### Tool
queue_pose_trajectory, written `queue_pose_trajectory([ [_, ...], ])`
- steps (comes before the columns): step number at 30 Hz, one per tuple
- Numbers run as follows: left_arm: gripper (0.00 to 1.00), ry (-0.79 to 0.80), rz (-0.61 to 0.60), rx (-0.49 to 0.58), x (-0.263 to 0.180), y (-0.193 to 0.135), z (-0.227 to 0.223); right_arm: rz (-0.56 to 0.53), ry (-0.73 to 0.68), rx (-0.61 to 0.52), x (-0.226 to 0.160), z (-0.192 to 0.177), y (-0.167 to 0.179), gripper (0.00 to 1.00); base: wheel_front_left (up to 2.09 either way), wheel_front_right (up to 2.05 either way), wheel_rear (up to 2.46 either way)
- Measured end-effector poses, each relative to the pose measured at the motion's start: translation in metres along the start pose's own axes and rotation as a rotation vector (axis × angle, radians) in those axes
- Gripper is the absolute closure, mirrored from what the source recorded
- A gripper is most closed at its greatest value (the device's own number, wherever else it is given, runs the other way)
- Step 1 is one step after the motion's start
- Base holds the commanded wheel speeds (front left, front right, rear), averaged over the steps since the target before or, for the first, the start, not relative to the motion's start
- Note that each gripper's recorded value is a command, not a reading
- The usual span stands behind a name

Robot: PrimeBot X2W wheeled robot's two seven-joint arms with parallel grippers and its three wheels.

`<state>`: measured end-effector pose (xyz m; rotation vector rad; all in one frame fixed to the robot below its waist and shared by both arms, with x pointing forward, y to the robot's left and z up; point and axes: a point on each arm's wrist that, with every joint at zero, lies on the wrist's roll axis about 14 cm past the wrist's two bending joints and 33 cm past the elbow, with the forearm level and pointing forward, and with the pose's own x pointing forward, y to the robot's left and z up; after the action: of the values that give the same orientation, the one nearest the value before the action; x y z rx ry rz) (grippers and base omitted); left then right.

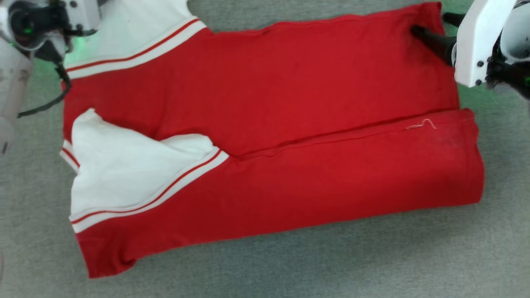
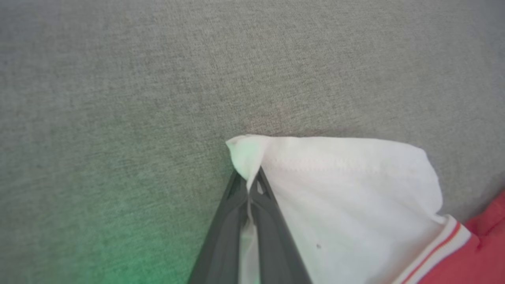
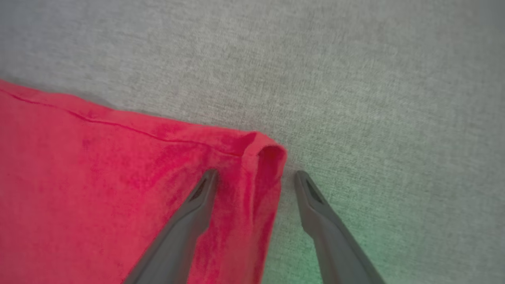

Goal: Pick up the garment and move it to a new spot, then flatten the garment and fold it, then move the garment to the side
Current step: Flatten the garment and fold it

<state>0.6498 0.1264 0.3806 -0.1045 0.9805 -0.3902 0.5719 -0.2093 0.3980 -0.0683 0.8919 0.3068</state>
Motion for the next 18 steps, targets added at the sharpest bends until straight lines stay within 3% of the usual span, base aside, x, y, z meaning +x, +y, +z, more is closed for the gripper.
queue_pose_trajectory([
  [1, 1.00, -0.002, 0.001, 0.001, 0.000, 0.001, 0.000, 0.002, 0.025, -0.004, 0.003, -0.001, 0.001, 0.00, 0.00, 0.00, 0.00],
  [2, 1.00, -0.004, 0.000, 0.002, -0.001, 0.000, -0.001, 0.002, 0.039, -0.008, 0.004, 0.001, 0.000, 0.08, 0.00, 0.00, 0.00],
  [3, 1.00, -0.009, -0.002, 0.004, -0.001, 0.000, -0.001, 0.003, 0.047, -0.011, 0.006, 0.002, 0.000, 0.51, 0.00, 0.00, 0.00],
  [5, 1.00, -0.017, -0.003, 0.007, -0.002, 0.000, -0.002, 0.005, 0.062, -0.025, 0.009, 0.002, 0.002, 0.81, 0.00, 0.00, 0.00],
  [6, 1.00, -0.024, -0.004, 0.010, -0.004, -0.001, -0.001, 0.009, 0.062, -0.024, 0.010, 0.003, 0.003, 1.00, 0.00, 0.00, 0.00],
  [13, 1.00, -0.157, -0.089, 0.025, -0.026, -0.034, 0.010, 0.020, -0.021, -0.050, -0.006, 0.017, 0.011, 1.00, 0.00, 0.00, 0.00],
  [18, 1.00, -0.276, -0.155, 0.042, -0.071, -0.052, 0.023, 0.038, -0.114, -0.071, -0.036, 0.031, 0.018, 1.00, 0.00, 0.00, 0.00],
])
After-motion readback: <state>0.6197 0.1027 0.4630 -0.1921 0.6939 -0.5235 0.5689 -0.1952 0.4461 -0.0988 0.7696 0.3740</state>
